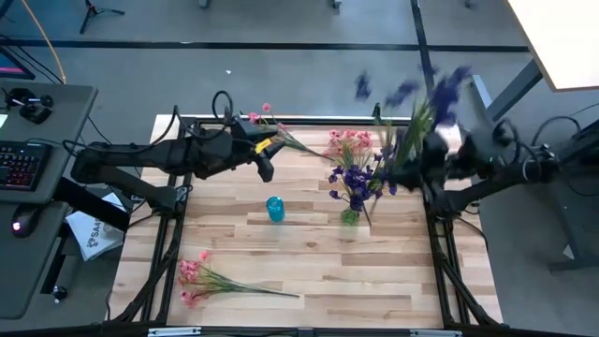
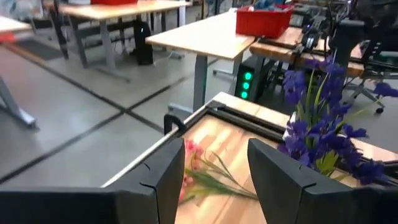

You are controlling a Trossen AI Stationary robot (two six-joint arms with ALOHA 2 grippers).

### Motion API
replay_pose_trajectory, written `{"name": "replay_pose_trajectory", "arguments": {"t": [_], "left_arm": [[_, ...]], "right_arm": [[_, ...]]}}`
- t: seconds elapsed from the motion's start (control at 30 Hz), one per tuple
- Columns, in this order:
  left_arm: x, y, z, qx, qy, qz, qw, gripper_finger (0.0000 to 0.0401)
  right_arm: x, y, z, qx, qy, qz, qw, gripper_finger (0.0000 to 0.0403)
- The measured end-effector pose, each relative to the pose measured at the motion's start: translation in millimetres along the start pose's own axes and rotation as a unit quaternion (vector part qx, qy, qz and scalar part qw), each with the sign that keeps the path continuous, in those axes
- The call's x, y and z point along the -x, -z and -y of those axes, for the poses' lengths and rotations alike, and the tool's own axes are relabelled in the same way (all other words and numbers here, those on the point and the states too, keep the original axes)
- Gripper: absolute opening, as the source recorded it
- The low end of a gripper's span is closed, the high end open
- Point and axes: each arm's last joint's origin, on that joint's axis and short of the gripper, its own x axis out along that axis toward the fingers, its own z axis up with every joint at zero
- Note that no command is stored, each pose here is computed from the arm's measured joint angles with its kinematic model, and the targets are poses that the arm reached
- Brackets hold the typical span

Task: Sort flowers into vase by color
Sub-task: Put the violet flowers into the green vase

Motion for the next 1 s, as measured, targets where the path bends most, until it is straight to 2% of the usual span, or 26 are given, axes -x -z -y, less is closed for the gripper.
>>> {"name": "replay_pose_trajectory", "arguments": {"t": [0.1, 0.2, 0.3, 0.4, 0.5, 0.63, 0.7, 0.8, 0.9, 1.0], "left_arm": [[-4.3, 4.7, 1.6, 0.003, -0.005, -0.014, 1.000, 0.0165], [-7.0, 5.6, 3.3, 0.014, -0.005, -0.013, 1.000, 0.0165], [-7.9, 4.1, 2.2, 0.021, -0.007, -0.007, 1.000, 0.0165], [-7.9, 3.1, 2.1, 0.034, -0.007, -0.003, 0.999, 0.0165], [-8.1, 3.1, 1.9, 0.046, -0.007, -0.003, 0.999, 0.0164], [-8.0, 2.7, 1.9, 0.052, -0.007, -0.002, 0.999, 0.0164], [-8.0, 2.3, 1.9, 0.053, -0.006, 0.001, 0.999, 0.0164], [-7.9, 0.5, 2.3, 0.058, -0.005, 0.008, 0.998, 0.0163], [-7.9, -1.0, 2.5, 0.063, -0.003, 0.015, 0.998, 0.0163], [-7.9, -1.1, 2.6, 0.063, -0.003, 0.016, 0.998, 0.0163]], "right_arm": [[-4.0, 18.7, -16.8, -0.003, -0.018, -0.060, 0.998, 0.0001], [2.8, 38.6, -30.4, -0.013, 0.026, -0.120, 0.992, 0.0001], [16.3, 51.3, -42.9, -0.019, 0.061, -0.151, 0.986, 0.0000], [27.9, 69.3, -52.9, -0.034, 0.069, -0.157, 0.985, 0.0000], [38.7, 102.2, -56.1, -0.057, 0.078, -0.154, 0.983, 0.0000], [48.6, 143.8, -51.1, -0.090, 0.091, -0.094, 0.987, 0.0000], [46.7, 156.5, -47.3, -0.056, 0.076, -0.055, 0.994, 0.0000], [41.5, 169.4, -39.8, 0.056, 0.053, -0.008, 0.997, 0.0000], [38.1, 174.6, -30.4, 0.184, 0.044, 0.010, 0.982, 0.0000], [35.0, 171.5, -20.4, 0.226, 0.067, 0.017, 0.972, 0.0000]]}}
